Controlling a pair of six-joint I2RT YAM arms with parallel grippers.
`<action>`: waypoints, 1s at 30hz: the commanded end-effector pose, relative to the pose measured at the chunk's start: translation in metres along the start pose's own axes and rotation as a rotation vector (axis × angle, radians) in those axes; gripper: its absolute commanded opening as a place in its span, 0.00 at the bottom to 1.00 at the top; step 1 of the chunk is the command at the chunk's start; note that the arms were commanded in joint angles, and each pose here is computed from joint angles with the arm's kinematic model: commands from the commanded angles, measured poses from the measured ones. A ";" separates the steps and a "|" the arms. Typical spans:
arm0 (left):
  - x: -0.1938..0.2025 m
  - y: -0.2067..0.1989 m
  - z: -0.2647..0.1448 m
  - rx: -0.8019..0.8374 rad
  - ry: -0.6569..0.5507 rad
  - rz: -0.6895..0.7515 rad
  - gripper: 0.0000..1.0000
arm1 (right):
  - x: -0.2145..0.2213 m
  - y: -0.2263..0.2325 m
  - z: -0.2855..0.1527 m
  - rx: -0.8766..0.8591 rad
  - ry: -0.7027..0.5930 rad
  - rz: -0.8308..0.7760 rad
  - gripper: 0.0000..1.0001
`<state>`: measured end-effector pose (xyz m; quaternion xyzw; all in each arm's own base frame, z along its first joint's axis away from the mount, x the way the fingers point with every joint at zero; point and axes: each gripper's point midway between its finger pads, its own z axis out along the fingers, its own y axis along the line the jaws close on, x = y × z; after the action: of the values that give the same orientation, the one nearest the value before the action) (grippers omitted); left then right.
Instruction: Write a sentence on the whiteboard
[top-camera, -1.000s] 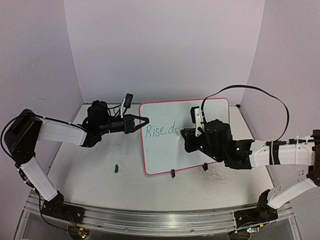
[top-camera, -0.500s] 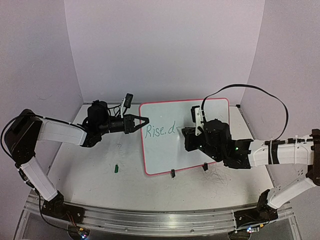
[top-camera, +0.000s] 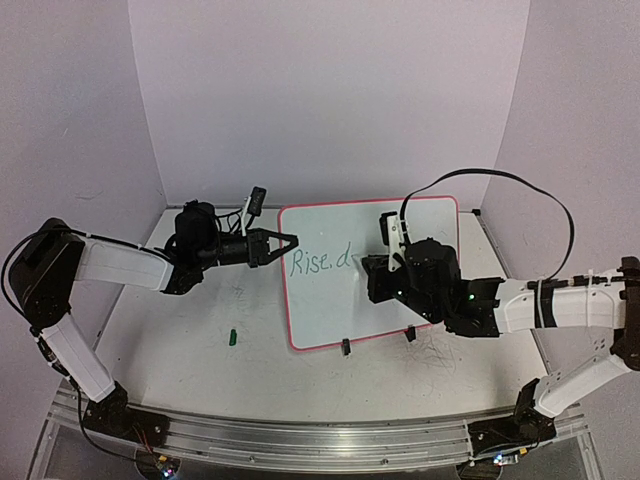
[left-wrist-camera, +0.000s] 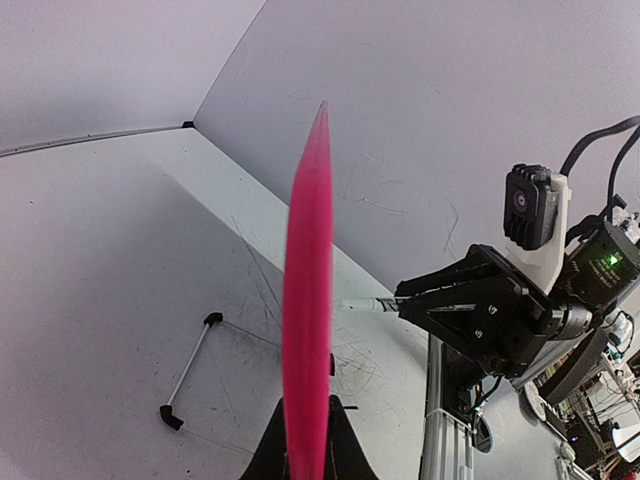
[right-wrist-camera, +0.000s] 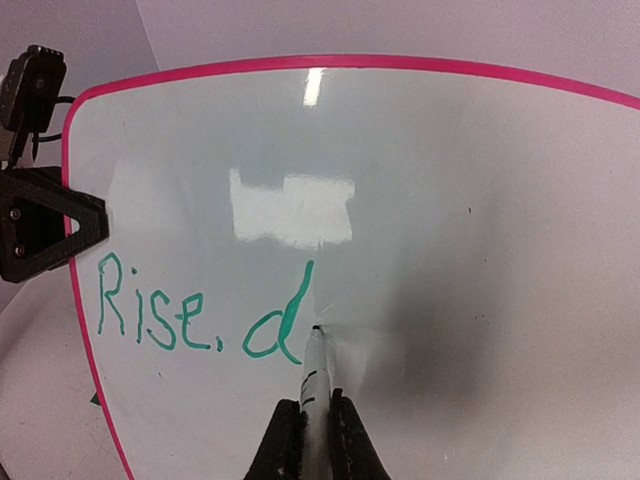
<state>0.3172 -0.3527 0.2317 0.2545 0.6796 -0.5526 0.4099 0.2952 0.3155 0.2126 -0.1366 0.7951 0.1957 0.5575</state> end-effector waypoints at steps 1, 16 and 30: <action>-0.010 0.010 0.004 -0.050 -0.027 0.034 0.00 | -0.008 0.003 0.000 -0.012 -0.021 0.022 0.00; -0.010 0.010 0.003 -0.051 -0.030 0.037 0.00 | 0.018 -0.004 -0.002 0.000 0.044 0.016 0.00; -0.011 0.008 0.002 -0.048 -0.032 0.037 0.00 | -0.001 -0.018 -0.006 0.085 -0.021 0.044 0.00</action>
<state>0.3174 -0.3526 0.2315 0.2538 0.6801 -0.5525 0.4098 0.2923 0.3053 0.1993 -0.1204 0.8069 0.1868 0.5473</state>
